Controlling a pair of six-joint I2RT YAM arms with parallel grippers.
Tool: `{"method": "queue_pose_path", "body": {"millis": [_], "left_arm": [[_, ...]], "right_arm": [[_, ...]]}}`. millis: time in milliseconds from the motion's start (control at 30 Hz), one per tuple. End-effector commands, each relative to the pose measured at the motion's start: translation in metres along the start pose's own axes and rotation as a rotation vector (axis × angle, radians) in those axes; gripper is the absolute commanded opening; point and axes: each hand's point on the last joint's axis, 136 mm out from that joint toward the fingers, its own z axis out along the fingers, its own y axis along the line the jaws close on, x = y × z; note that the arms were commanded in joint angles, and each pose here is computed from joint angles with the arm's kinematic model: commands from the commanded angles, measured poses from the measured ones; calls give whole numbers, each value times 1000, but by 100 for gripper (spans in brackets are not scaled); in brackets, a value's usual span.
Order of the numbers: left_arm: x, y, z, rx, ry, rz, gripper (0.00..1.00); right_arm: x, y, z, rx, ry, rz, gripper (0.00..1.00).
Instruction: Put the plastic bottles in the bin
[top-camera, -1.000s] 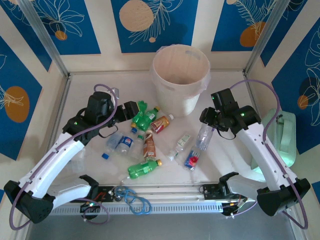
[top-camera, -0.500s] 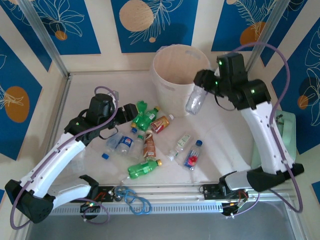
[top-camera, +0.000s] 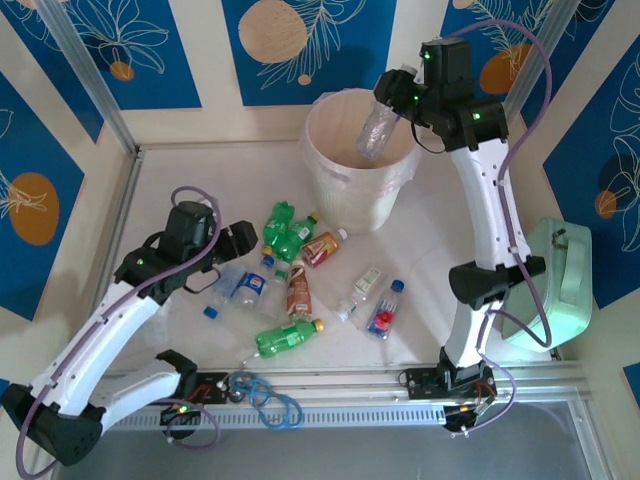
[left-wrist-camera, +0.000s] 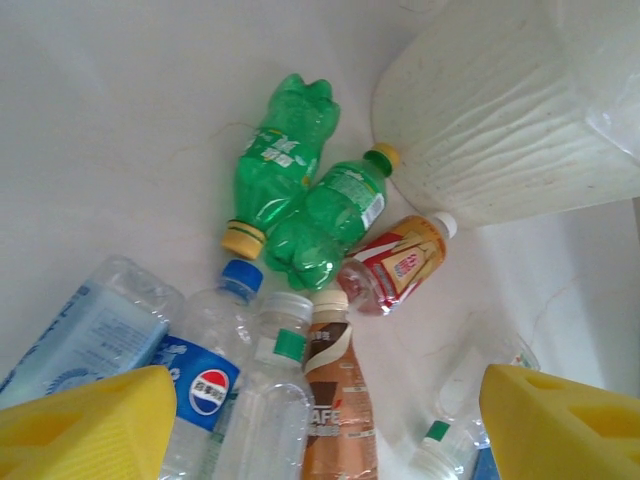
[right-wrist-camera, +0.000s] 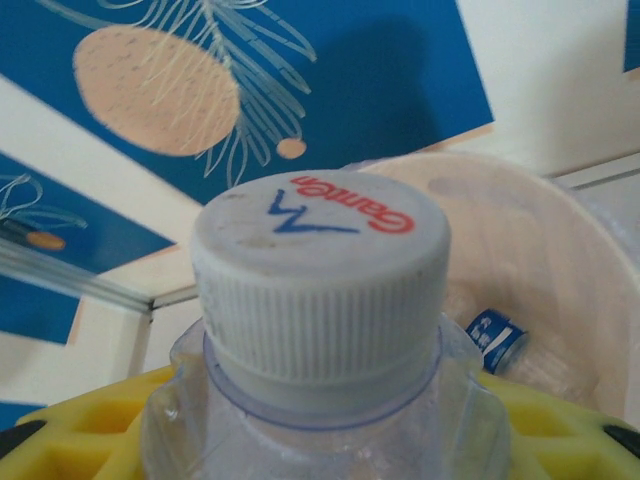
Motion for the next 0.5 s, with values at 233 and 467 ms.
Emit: {"method": "queue_pose_path", "body": {"millis": [233, 467], "left_arm": [[23, 50, 1, -139, 48, -10, 81], [32, 62, 7, -183, 87, -42, 83]], "right_arm": [[9, -33, 51, 58, 87, 42, 63], [4, -26, 45, 31, 78, 45, 81]]}}
